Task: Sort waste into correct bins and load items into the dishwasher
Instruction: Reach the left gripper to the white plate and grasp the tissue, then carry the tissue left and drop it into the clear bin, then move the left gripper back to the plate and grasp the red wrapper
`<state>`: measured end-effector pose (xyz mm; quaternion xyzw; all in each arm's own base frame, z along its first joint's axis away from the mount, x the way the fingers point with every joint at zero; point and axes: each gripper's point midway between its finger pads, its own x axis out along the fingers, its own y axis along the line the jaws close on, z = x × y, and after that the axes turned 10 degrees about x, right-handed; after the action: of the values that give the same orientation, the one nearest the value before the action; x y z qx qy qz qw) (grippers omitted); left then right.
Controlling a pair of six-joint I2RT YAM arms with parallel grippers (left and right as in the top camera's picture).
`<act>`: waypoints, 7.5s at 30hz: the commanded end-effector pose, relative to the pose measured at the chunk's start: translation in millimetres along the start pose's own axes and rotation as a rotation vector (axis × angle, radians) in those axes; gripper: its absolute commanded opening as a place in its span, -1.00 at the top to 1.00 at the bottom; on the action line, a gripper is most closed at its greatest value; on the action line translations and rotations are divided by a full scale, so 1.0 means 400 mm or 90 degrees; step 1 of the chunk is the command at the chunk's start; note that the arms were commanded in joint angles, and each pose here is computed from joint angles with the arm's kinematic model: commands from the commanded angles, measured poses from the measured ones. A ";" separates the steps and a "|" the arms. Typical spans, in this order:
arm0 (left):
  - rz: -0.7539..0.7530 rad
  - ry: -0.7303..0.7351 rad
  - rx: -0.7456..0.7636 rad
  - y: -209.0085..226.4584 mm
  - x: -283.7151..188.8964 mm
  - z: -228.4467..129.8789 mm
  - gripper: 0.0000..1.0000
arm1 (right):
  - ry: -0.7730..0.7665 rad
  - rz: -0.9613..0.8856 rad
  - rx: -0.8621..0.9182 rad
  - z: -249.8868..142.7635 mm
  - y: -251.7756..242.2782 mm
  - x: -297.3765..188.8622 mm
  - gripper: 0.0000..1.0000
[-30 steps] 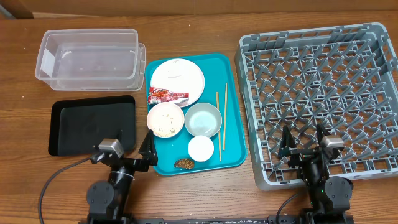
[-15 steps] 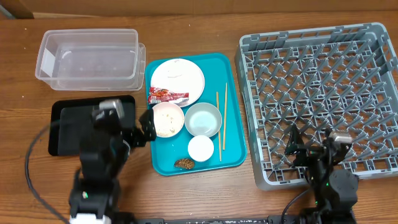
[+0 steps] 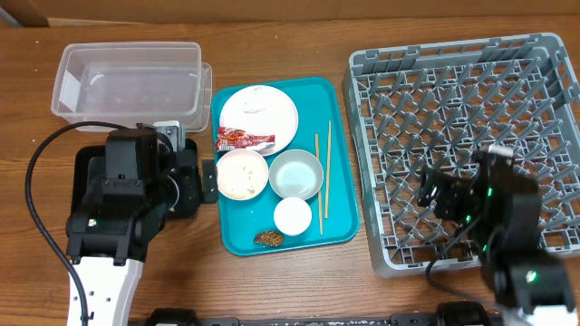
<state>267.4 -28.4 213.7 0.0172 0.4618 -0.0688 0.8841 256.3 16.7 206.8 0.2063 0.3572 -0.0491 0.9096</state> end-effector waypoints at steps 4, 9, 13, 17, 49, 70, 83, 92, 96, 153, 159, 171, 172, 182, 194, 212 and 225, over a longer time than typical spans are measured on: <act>0.027 0.024 0.037 0.016 -0.004 -0.009 -1.00 | 0.037 -0.015 0.004 0.095 0.046 -0.021 -1.00; 0.006 0.008 0.020 0.002 0.003 0.009 -0.99 | 0.104 -0.048 0.007 0.064 0.030 0.012 -1.00; -0.048 -0.058 -0.001 -0.033 0.002 0.075 -1.00 | 0.136 -0.061 0.008 0.036 0.018 0.013 -1.00; -0.106 -0.120 -0.014 -0.069 0.010 0.149 -1.00 | 0.134 -0.060 0.008 0.039 0.019 0.013 -1.00; -0.040 0.085 0.095 -0.186 0.613 0.227 -0.86 | 0.126 -0.048 0.008 0.047 0.029 0.016 -1.00; 0.029 0.027 0.109 -0.161 0.743 0.253 -0.81 | 0.140 -0.055 0.009 0.034 0.022 0.013 -1.00; 0.032 0.030 0.109 -0.159 0.753 0.248 -0.17 | 0.140 -0.055 0.009 0.034 0.022 0.013 -0.99; 0.029 0.031 0.109 -0.161 0.753 0.247 0.42 | 0.140 -0.055 0.009 0.034 0.022 0.013 -1.00; 0.030 0.031 0.109 -0.160 0.753 0.246 0.70 | 0.140 -0.055 0.009 0.034 0.022 0.013 -1.00; -0.044 0.057 -0.108 0.008 0.387 0.279 -0.45 | 0.157 -0.064 0.009 0.018 0.014 0.008 -1.00; -0.056 0.243 -0.179 -0.096 0.368 0.113 -0.81 | 0.157 -0.064 0.009 0.017 0.014 0.008 -1.00; 0.002 0.277 -0.253 -0.121 0.402 0.078 -0.85 | 0.158 -0.064 0.009 0.017 0.014 0.008 -1.00; 0.005 0.278 -0.266 -0.121 0.402 0.078 -0.86 | 0.158 -0.064 0.009 0.017 0.014 0.008 -1.00; 0.046 0.281 -0.303 -0.101 0.417 0.067 -0.85 | 0.159 -0.064 0.009 0.017 0.014 0.009 -1.00; 0.053 0.335 -0.333 -0.109 0.487 0.016 -0.86 | 0.159 -0.065 0.009 0.016 0.014 0.009 -1.00; 0.049 0.275 -0.350 -0.077 0.538 0.065 -0.79 | 0.159 -0.064 0.009 0.017 0.014 0.009 -1.00; 0.052 0.291 -0.348 -0.079 0.607 0.037 -0.78 | 0.163 -0.066 0.010 0.013 0.012 0.008 -1.00</act>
<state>409.5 -87.0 41.5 -0.1850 0.6430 0.0907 0.7376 260.7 19.5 199.6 0.1953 0.4924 -0.0749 0.8449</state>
